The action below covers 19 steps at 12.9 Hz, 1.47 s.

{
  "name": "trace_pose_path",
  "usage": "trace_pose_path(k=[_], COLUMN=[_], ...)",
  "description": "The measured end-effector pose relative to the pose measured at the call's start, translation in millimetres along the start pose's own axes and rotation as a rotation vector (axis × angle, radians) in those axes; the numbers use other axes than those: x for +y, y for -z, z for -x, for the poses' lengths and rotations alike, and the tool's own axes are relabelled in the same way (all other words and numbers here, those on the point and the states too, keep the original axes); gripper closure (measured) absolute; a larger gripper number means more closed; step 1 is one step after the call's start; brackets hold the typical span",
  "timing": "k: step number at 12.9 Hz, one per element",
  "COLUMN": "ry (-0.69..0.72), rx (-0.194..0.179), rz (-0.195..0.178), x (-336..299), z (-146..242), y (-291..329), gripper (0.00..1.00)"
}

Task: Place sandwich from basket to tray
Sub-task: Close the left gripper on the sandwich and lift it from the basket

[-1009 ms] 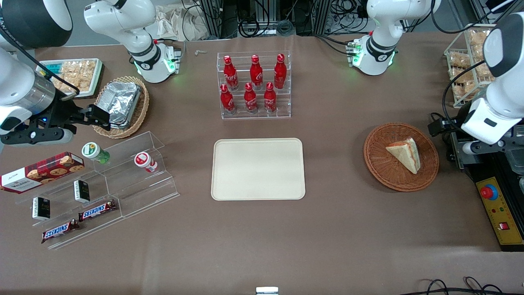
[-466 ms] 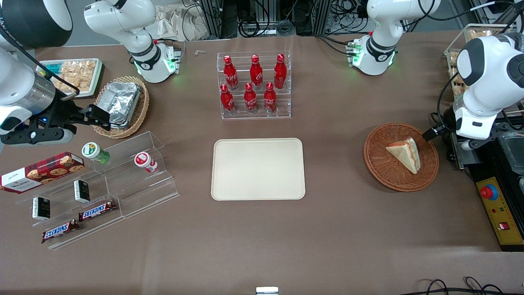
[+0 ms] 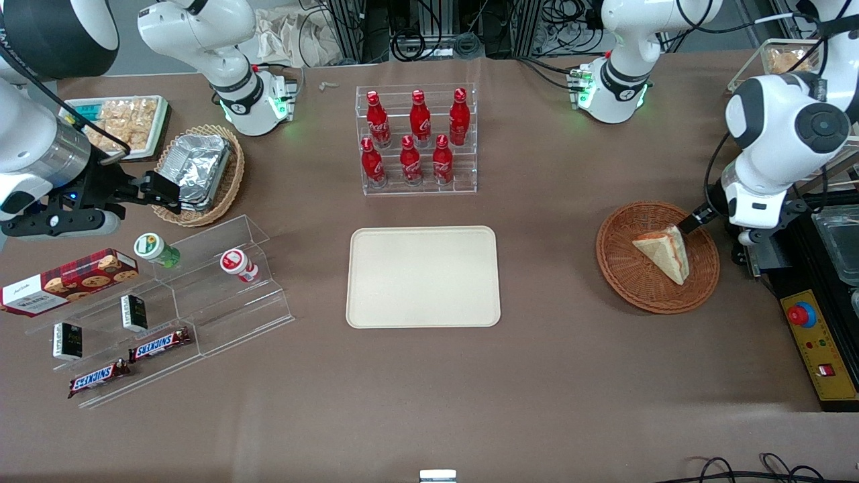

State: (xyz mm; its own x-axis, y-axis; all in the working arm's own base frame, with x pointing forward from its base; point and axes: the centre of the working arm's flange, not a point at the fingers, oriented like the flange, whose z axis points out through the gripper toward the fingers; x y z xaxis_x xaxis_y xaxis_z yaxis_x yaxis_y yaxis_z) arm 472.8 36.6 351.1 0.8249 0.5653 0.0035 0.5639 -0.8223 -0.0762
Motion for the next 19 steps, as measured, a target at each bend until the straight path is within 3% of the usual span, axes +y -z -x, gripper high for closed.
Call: trace_pose_path(k=[5,19], ry=[0.143,0.160], rx=[-0.013,-0.019], rz=[-0.007,0.003], x=[10,20], z=[2,-5], y=[-38,-99], gripper=[0.00,0.00])
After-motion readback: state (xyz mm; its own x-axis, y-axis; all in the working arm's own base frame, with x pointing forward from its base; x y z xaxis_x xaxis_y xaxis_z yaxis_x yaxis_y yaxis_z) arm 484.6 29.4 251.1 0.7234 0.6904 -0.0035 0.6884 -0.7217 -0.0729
